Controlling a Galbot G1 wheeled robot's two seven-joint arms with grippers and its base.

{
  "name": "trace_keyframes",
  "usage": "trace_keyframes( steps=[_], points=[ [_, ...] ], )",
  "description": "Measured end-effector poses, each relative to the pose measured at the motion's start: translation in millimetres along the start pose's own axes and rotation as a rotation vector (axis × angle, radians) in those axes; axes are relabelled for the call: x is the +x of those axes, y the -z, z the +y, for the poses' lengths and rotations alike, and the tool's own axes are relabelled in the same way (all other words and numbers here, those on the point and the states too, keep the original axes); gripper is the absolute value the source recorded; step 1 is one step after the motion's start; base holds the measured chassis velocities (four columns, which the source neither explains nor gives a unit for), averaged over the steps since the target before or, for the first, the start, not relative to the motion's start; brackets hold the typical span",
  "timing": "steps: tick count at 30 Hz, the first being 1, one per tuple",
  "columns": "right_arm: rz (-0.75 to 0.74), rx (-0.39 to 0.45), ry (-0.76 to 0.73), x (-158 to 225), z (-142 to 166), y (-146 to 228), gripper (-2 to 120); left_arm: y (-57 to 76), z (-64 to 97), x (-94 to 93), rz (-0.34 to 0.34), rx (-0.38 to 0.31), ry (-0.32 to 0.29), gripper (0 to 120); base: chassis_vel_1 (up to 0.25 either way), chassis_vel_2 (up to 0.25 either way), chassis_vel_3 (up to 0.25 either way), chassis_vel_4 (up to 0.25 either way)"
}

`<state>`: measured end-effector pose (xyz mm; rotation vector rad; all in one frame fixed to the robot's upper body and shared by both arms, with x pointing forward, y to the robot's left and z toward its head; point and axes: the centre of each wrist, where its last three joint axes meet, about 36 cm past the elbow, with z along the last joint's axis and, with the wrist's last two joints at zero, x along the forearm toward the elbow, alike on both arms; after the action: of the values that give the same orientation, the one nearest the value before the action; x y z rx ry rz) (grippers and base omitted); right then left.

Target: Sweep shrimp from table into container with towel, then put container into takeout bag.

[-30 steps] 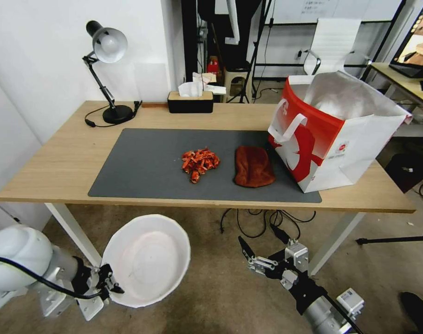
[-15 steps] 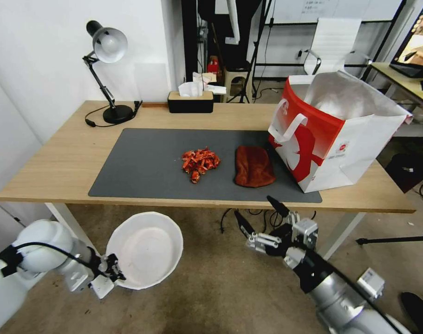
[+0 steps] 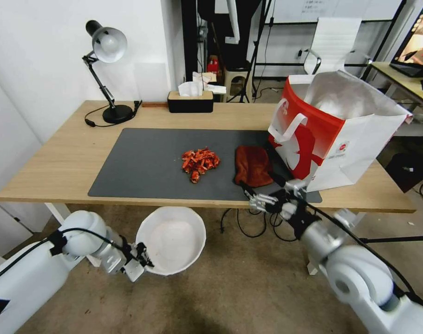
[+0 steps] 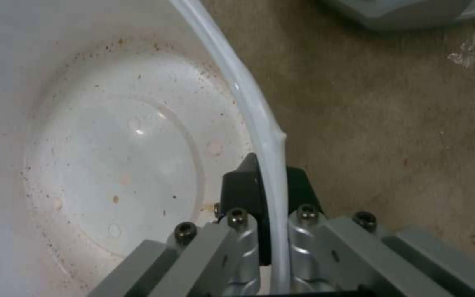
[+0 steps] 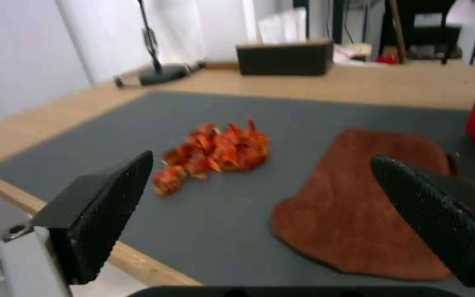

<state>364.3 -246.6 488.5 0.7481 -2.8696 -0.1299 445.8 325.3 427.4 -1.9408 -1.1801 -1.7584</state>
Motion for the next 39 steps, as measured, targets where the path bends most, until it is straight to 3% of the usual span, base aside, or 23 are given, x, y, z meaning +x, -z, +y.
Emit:
trace_keyframes(
  steps=[9, 17, 39],
  points=[
    [0.13, 0.072, -0.144, -55, -10, 40, 100, -6.3, -4.8, -2.5, -0.001, 0.026, 0.011, 0, 0.0, 0.0, 0.0, 0.0],
    [0.276, 0.07, -0.27, -92, -12, 37, 100, -6.5, -6.8, -0.5, 0.002, 0.03, 0.015, 0, 0.0, 0.0, 0.0, 0.0],
    [0.328, 0.033, -0.298, -129, -8, 31, 100, -7.5, -6.4, 4.3, 0.011, 0.014, 0.0, 0, 0.0, 0.0, 0.0, 0.0]
  ],
)
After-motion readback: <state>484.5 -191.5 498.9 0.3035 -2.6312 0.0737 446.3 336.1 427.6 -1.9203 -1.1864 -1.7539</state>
